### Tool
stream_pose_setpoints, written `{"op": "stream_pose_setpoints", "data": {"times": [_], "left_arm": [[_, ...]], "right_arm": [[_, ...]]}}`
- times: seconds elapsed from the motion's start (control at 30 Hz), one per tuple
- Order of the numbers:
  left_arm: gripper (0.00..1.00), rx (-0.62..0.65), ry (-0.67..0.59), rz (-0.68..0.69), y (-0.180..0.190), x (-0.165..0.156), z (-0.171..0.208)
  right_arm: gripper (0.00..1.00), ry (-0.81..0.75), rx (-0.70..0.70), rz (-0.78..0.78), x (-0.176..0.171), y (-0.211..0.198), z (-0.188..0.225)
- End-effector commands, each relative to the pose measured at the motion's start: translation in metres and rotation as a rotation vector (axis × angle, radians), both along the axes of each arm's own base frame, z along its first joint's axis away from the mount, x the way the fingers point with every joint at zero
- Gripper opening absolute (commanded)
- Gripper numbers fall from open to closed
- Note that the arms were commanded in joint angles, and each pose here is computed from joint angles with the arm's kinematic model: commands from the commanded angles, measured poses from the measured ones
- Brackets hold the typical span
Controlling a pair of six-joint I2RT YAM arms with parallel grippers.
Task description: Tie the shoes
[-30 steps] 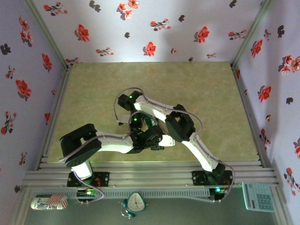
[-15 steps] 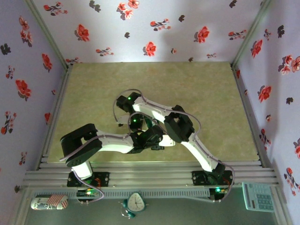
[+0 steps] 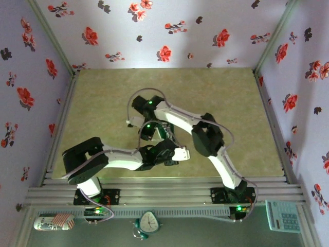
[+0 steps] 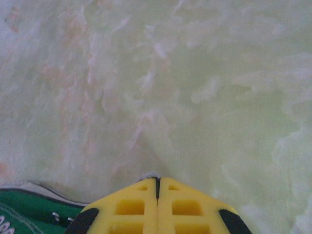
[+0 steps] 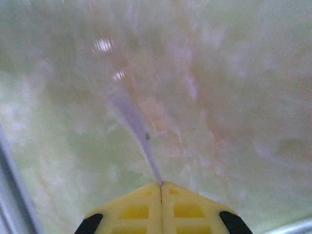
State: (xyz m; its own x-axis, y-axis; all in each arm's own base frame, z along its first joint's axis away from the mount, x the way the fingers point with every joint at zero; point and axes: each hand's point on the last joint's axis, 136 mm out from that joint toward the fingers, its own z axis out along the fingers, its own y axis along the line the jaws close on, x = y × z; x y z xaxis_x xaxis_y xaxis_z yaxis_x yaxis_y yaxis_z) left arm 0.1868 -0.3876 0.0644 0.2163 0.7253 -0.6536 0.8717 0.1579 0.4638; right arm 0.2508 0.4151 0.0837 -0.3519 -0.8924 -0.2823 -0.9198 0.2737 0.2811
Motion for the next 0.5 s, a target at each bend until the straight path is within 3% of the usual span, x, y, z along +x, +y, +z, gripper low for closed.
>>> {"op": "stream_pose_setpoints", "data": {"times": [0.0,0.23,0.47], "left_arm": [[0.00,-0.029,0.069,0.060,0.019,0.000,-0.002],[0.00,-0.198,0.127,0.168,0.039,0.015,0.022],[0.00,-0.365,0.199,0.232,0.057,0.030,0.049]], "right_arm": [[0.00,0.005,0.216,-0.217,0.024,0.014,0.053],[0.00,0.040,0.324,-0.531,0.057,-0.002,0.071],[0.00,0.086,0.394,-0.641,0.060,-0.011,0.080]]}}
